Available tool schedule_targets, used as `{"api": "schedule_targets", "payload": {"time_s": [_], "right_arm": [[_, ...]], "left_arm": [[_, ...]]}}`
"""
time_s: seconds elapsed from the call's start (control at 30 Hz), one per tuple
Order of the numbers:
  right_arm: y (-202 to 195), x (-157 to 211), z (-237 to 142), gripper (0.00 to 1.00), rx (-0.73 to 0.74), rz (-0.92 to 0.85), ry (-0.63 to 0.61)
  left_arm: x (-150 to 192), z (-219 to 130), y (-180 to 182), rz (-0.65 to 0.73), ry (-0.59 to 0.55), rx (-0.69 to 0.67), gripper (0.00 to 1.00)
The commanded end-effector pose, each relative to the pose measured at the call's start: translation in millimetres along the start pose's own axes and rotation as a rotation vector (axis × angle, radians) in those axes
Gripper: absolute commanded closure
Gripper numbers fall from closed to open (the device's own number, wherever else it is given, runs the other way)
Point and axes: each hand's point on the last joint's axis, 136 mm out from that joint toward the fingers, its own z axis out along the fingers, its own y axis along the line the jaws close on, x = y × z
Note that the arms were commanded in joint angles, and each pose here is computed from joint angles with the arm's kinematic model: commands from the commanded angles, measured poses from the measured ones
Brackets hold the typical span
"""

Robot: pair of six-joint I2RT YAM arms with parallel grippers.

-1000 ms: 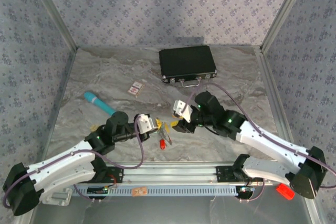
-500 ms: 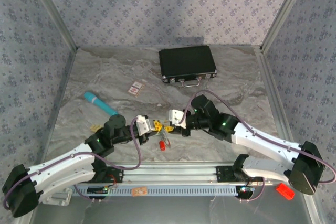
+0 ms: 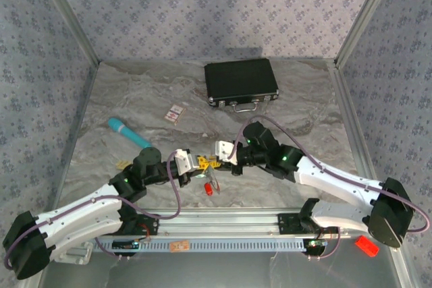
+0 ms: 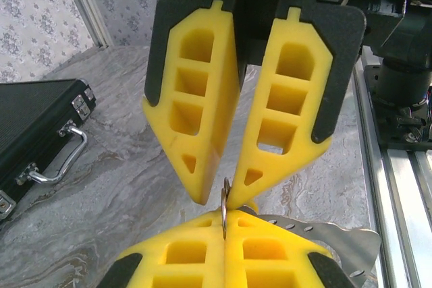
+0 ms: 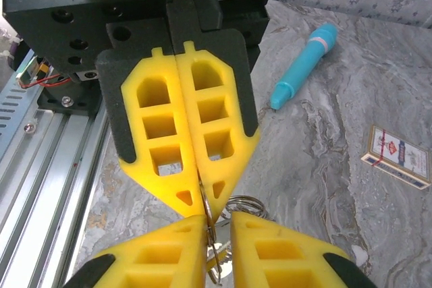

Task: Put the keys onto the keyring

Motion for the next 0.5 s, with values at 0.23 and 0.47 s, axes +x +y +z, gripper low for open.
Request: {"api": "schedule_targets", "payload": {"time_s": [0.23,0.47], "right_arm": [[3,0,6,1.00,-0.029,0.001,0.007],[-4,0,1,1.00,0.007,-0.009,0.079]], "left_arm": [[-25,-5,-4,0.029,-0.102,0.017,1.00],[-13,-8,15,0.004,0.004,-0.090,0.76]]}}
